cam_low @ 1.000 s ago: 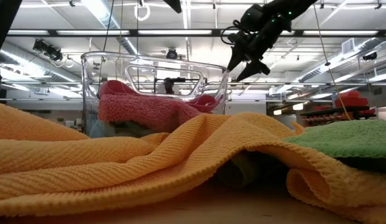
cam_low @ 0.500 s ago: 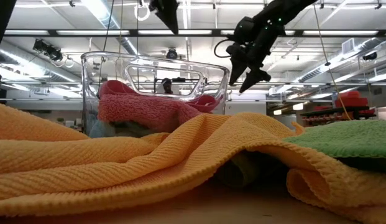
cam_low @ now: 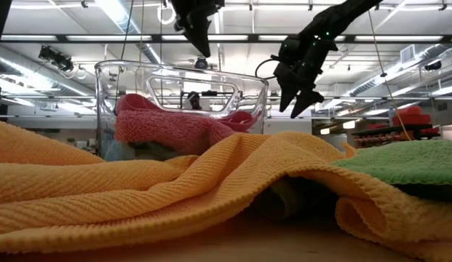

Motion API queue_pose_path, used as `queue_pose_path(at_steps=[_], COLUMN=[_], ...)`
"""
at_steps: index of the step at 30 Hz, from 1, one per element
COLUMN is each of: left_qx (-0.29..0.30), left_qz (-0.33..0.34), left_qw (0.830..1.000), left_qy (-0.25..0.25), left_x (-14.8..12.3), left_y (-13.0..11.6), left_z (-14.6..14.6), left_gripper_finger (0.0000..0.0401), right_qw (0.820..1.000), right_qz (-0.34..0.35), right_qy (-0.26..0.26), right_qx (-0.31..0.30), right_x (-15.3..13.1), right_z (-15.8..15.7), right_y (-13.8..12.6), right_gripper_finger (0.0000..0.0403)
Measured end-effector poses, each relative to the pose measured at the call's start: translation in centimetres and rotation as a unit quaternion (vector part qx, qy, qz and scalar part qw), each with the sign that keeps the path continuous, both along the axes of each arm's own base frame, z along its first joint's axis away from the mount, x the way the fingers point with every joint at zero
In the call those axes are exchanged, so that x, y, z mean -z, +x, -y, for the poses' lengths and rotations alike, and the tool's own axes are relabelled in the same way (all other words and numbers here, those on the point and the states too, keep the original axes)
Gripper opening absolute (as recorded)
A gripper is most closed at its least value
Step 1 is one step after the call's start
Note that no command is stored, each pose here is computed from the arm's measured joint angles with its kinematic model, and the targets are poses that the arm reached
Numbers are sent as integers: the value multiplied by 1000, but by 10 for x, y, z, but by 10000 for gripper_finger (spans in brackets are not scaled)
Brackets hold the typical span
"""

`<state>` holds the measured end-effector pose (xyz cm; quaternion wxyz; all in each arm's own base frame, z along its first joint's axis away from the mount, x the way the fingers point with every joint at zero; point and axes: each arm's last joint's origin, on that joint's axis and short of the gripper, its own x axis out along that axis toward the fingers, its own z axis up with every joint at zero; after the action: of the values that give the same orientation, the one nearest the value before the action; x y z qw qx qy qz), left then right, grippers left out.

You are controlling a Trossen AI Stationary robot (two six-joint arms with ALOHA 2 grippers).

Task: Fold microfiber towels
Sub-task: Fold the top green towel

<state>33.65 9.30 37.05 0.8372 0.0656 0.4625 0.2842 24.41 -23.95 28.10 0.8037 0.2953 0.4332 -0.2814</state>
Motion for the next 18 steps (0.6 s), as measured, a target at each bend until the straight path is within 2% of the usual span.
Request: queue_pose_path(at_steps=[8, 12, 18], left_qx=[-20, -18, -41], left_qz=[1, 7, 15], left_qw=[1000, 1000, 999], left_qy=[0, -13, -32], left_x=[16, 28, 48], left_y=[-8, -14, -35], left_z=[-12, -14, -15], left_gripper_finger=[25, 16, 9], right_qw=[1000, 1000, 999], right_qz=[-5, -11, -20], right_qy=[-5, 6, 27], right_qx=[20, 25, 16], right_x=[2, 10, 24], right_z=[16, 23, 26], right_y=[-15, -16, -11], right_gripper_finger=[262, 262, 262])
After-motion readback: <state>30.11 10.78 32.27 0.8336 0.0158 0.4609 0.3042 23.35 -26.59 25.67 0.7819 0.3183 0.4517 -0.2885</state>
